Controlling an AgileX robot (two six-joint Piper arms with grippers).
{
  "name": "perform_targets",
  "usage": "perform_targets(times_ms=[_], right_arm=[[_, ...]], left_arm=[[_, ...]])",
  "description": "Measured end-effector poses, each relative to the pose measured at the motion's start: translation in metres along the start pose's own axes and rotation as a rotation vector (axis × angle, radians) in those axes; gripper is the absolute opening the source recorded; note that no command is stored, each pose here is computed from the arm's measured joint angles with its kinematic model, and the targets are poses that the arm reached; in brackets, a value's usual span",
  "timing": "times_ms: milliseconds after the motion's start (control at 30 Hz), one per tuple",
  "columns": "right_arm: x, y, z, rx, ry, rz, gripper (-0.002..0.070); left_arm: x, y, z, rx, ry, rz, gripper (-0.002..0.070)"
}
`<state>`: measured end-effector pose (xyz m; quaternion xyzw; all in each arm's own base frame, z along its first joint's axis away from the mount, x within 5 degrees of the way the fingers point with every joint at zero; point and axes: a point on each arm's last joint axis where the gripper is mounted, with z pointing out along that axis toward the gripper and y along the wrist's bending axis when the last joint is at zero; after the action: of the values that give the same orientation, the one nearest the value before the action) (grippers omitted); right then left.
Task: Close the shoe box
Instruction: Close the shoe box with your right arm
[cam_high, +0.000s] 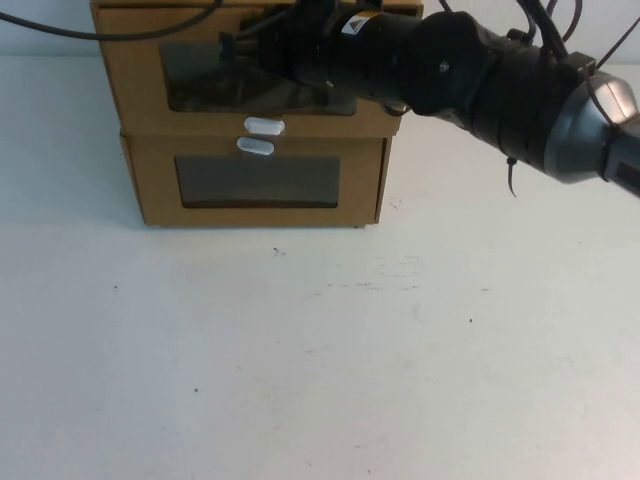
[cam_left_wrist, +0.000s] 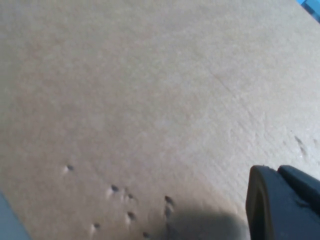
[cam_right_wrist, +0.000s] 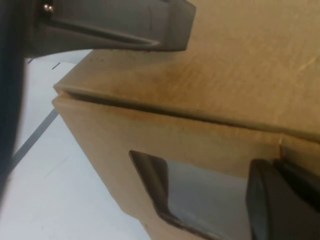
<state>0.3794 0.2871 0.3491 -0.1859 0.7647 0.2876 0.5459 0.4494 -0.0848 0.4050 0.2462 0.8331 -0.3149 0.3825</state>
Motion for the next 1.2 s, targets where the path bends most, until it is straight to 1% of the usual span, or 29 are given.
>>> perform_targets(times_ms=[300,433,567,700,800,900,1000,1100,1200], right_arm=[[-0.002,-0.005,0.014,0.007,-0.025,0.001,-0.0013],[-0.004,-0.003,0.019,-0.009,-0.015,-0.002,-0.0013],[-0.007,-0.003,0.016,-0.028,0.023,-0.005,-0.0013],[-0.017,0.002,0.002,-0.056,0.057,-0.018,-0.0013],[-0.029,0.010,-0.015,-0.091,0.088,-0.030,-0.0013],[-0.037,0.017,-0.032,-0.120,0.127,-0.051,-0.0013],[-0.044,0.022,-0.049,-0.129,0.167,-0.096,-0.0013],[-0.051,0.024,-0.070,-0.106,0.225,-0.130,-0.0013],[-0.056,0.022,-0.090,-0.035,0.292,-0.158,-0.0013]], left_arm=[[0.000,-0.001,0.000,0.006,-0.004,-0.002,-0.0005],[0.000,-0.001,0.000,0.006,-0.004,-0.002,-0.0005],[0.000,-0.001,0.000,0.006,-0.004,-0.002,-0.0005],[-0.002,-0.002,-0.002,0.006,-0.008,0.002,-0.0005],[-0.007,-0.008,-0.009,0.002,-0.029,0.024,-0.0005],[-0.015,-0.020,-0.023,-0.006,-0.062,0.057,-0.0005],[-0.022,-0.035,-0.043,-0.045,-0.086,0.107,-0.0005],[-0.027,-0.051,-0.066,-0.106,-0.100,0.164,-0.0005],[-0.031,-0.065,-0.094,-0.149,-0.133,0.201,-0.0005]])
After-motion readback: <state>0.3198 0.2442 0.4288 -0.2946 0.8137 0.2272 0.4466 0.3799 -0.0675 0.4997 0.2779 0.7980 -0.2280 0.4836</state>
